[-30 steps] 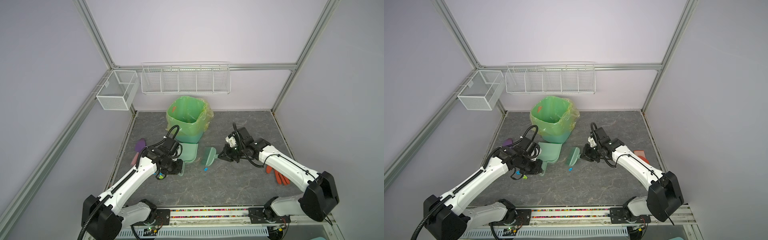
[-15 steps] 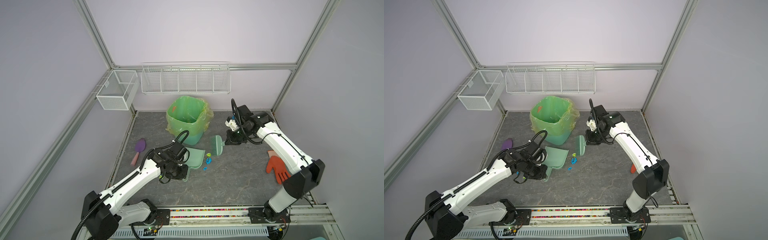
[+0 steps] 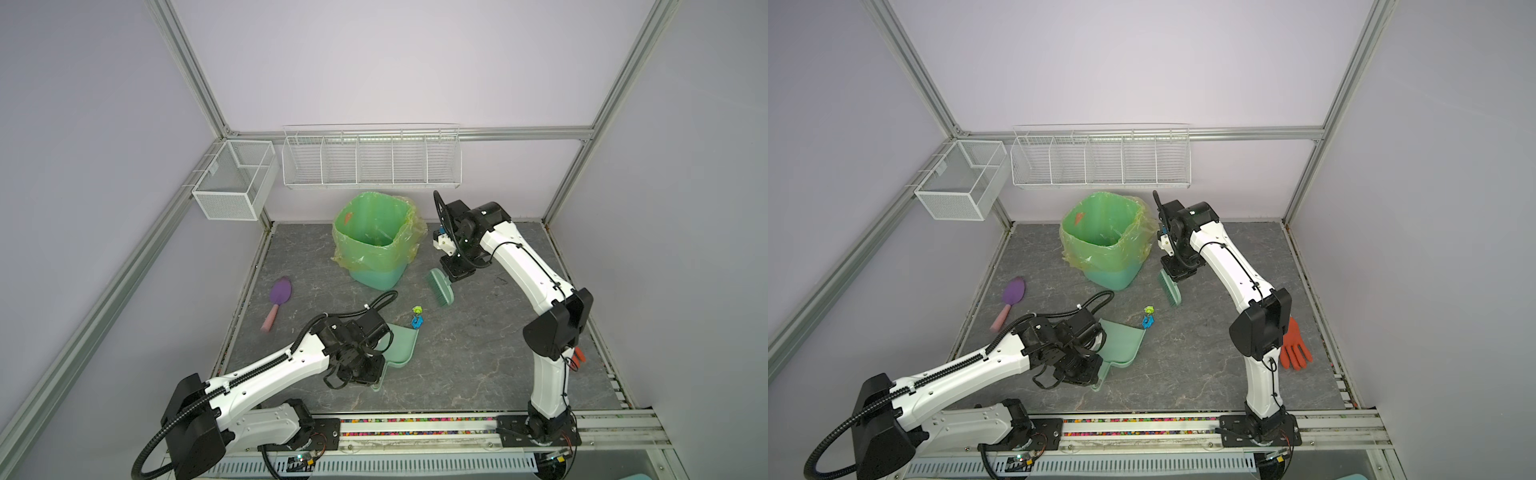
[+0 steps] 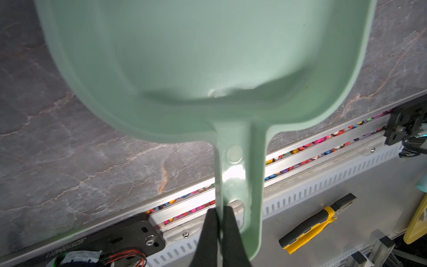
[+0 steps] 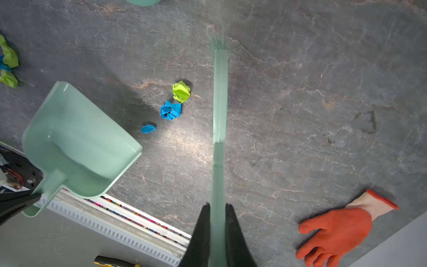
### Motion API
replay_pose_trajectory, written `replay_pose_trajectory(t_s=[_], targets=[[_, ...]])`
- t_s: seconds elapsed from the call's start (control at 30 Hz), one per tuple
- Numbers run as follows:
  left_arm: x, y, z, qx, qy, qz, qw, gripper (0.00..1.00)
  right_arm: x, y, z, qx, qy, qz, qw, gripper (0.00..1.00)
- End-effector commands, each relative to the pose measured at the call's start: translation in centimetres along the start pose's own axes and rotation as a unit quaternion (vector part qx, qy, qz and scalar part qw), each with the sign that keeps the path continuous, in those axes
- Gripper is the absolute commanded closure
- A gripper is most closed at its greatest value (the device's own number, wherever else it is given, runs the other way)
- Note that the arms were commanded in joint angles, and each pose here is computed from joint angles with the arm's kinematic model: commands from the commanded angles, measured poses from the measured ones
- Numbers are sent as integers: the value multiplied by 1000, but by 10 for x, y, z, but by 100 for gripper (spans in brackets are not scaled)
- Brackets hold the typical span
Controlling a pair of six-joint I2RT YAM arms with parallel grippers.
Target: Sweep away the paper scraps from the table
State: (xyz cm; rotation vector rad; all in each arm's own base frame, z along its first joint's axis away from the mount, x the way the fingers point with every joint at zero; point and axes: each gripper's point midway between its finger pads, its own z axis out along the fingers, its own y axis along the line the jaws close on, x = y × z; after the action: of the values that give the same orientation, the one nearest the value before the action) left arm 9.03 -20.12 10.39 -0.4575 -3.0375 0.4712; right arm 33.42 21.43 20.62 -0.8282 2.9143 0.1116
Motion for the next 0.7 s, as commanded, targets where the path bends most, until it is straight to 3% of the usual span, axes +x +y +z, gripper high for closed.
replay_pose_trajectory(t_s=[0.0,0.23,0.37,0.67], targets=[[5,-7,5,12,7,-22,1000,100,4,4,8,27,27,-64,997,93],[13,1,6,-11,24,-18,999,100,-3,21,22,54,35,-131,989,93],[15,8,14,-42,48,-7,998,100,-4,26,24,60,33,-144,987,93],[13,3,22,-34,59,1,998,100,-12,34,28,88,14,-166,982,93]])
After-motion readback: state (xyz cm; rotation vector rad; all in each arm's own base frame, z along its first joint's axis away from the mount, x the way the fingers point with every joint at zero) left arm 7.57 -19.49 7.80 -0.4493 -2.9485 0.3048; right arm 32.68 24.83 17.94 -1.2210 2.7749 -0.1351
